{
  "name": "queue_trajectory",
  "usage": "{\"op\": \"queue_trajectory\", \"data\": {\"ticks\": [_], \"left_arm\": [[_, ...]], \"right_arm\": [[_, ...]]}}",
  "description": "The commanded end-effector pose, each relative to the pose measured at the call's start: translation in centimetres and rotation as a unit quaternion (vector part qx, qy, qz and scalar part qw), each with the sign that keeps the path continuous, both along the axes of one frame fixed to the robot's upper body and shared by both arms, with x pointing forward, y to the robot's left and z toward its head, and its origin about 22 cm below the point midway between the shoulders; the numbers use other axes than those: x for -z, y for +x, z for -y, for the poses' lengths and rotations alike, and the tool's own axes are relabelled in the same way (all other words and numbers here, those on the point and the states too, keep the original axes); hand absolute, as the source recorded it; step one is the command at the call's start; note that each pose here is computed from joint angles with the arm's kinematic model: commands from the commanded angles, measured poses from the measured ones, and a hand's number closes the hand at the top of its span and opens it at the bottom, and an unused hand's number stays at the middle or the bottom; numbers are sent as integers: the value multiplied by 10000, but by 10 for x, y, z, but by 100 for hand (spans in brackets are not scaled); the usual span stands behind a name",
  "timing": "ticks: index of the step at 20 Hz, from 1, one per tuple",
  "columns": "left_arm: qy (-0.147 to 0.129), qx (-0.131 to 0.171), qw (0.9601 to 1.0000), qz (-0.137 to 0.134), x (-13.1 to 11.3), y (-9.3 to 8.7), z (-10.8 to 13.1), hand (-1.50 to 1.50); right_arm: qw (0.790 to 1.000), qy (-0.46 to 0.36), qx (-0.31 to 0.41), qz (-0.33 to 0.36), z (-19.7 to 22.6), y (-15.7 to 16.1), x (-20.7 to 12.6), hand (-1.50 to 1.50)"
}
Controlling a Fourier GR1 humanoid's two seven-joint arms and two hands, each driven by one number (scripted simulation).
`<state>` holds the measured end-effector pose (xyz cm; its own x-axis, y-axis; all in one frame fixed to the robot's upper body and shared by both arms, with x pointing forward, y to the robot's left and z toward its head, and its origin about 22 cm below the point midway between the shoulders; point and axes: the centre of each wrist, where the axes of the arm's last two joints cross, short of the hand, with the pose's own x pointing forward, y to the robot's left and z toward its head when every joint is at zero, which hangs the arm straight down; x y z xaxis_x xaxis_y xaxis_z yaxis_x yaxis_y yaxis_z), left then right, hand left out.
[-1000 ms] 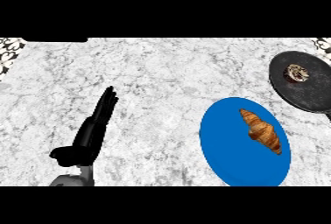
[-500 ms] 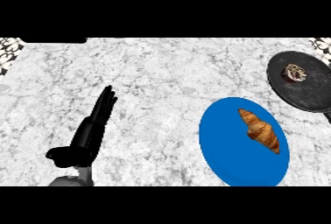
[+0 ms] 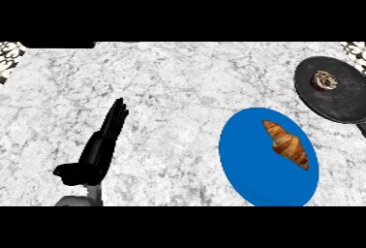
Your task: Pick the cupcake from the plate and place it in the pan
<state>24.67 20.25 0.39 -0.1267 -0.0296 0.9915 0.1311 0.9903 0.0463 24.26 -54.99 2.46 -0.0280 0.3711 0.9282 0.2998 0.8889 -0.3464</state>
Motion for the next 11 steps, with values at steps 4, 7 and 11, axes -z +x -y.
{"op": "queue_trajectory", "data": {"ticks": [4, 7, 11], "left_arm": [[56, -107, 9999, 15, 2, 1, -11, 0], [17, 98, 9999, 102, -14, -6, 5, 0], [35, -27, 10000, -20, 2, -4, -5, 0]], "right_arm": [[9998, -197, -18, -67, -2, -9, 11, -150], [9994, -330, -57, 64, -1, 7, -7, -150], [9978, -656, 109, 69, -12, 7, 5, -150]]}}
